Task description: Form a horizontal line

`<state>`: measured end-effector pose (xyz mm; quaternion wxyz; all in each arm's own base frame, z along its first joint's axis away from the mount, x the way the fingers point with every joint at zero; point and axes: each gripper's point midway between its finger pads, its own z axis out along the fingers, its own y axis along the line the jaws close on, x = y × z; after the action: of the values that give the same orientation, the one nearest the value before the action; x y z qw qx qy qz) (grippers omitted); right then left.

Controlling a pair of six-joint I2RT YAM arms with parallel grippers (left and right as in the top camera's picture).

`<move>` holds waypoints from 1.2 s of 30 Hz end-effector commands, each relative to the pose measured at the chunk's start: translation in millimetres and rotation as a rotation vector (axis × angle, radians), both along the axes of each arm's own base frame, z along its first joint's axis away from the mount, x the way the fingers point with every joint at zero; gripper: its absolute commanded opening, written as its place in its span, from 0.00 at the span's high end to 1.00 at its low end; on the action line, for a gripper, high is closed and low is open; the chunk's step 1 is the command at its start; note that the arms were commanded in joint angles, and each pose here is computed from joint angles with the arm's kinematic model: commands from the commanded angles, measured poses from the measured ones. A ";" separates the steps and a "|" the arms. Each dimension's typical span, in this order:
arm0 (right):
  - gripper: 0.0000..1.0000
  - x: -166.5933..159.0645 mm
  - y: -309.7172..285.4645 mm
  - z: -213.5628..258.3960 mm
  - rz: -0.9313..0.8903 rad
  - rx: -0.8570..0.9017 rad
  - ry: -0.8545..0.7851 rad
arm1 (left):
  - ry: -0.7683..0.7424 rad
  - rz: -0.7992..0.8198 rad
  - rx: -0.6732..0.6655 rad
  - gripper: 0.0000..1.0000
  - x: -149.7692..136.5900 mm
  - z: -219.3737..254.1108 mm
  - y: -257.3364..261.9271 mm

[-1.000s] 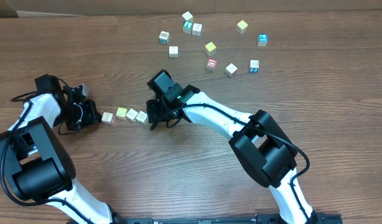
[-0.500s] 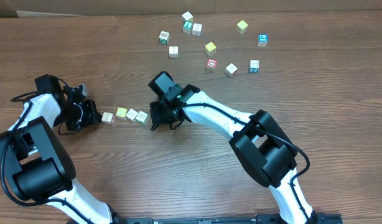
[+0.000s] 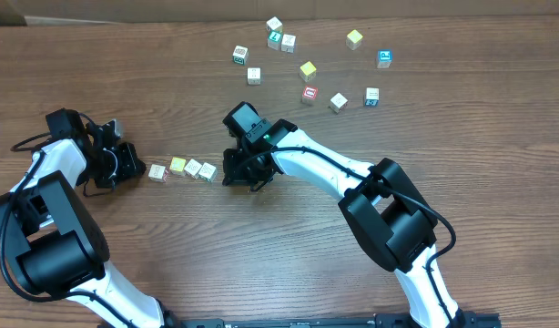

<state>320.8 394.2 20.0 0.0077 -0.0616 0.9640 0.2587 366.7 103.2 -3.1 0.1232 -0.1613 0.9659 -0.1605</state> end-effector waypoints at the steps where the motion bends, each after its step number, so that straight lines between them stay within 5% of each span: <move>1: 0.96 -0.1 11.7 17.5 -0.005 0.061 0.010 | 0.114 0.028 0.023 0.96 -23.0 -37.6 4.9; 13: 0.96 6.4 21.8 20.1 -0.035 0.109 0.010 | 0.107 0.132 0.009 0.96 -14.9 -36.7 8.4; 23: 0.96 26.8 -25.8 18.2 -0.240 -0.085 -0.006 | 0.104 0.144 0.008 0.96 -13.6 -36.5 9.0; 36: 0.96 16.7 17.4 -3.5 -0.303 0.022 0.081 | 0.113 0.170 -0.012 0.96 -14.0 -36.1 6.8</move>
<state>335.4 405.8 21.0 0.0220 0.0559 0.9630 0.2627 379.6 107.7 -2.6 0.1417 -0.2198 0.9507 -0.1666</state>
